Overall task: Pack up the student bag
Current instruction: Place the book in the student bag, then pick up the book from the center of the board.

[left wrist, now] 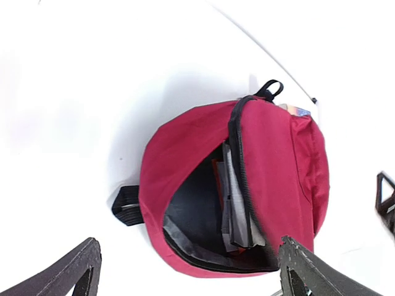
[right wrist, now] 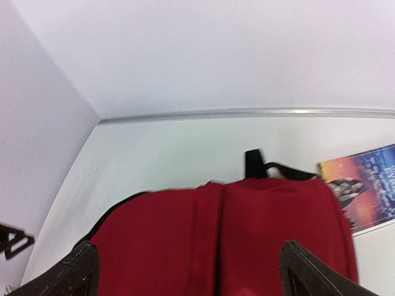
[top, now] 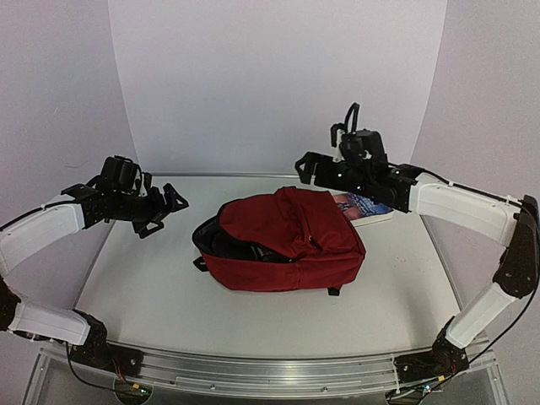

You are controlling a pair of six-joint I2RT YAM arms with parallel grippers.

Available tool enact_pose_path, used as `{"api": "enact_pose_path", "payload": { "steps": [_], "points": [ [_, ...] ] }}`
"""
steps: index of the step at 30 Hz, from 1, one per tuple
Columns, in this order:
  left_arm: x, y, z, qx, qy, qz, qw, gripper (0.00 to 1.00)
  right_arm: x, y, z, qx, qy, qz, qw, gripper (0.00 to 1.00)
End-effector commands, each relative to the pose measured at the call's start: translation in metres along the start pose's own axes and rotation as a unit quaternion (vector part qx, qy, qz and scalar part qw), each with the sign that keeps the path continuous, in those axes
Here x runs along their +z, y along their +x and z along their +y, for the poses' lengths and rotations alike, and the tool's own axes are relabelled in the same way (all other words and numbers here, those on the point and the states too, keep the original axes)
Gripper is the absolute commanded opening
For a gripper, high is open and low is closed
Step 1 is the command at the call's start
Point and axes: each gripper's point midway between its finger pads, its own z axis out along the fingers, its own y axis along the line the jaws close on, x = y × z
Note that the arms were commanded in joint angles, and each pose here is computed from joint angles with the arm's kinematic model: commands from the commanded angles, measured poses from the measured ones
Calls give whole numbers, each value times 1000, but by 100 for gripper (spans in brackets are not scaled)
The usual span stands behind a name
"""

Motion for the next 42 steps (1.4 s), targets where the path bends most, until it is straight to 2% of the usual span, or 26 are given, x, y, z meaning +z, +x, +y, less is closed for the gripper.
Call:
{"api": "enact_pose_path", "payload": {
  "steps": [1, 7, 10, 17, 22, 29, 38, 42],
  "points": [
    [-4, -11, -10, 8, 14, 1, 1000, 100, 21, -10, -103, 58, 99, 9, 993, 98],
    [-3, -15, -9, 2, 14, 4, 1000, 100, 53, 19, -237, 162, 188, 53, 967, 97],
    [-5, -14, -5, -2, 9, 6, 1000, 100, 62, 38, -286, 200, 217, 68, 953, 87],
    [-16, -14, -1, -7, 4, -2, 1000, 100, 63, 78, -382, 233, 293, 89, 923, 87],
    [-23, -15, 1, -9, -1, -7, 1000, 100, 75, 93, -396, 229, 273, 104, 929, 85],
    [-25, -16, 2, -11, -4, -9, 1000, 100, 83, 87, -422, 236, 248, 88, 935, 75],
    [-26, -14, 7, -17, -12, -12, 1000, 100, 94, 63, -397, 232, 167, 75, 955, 57],
    [-24, -13, 10, -21, -16, -10, 1000, 100, 89, 46, -382, 243, 137, 65, 958, 53]
  ]
}}
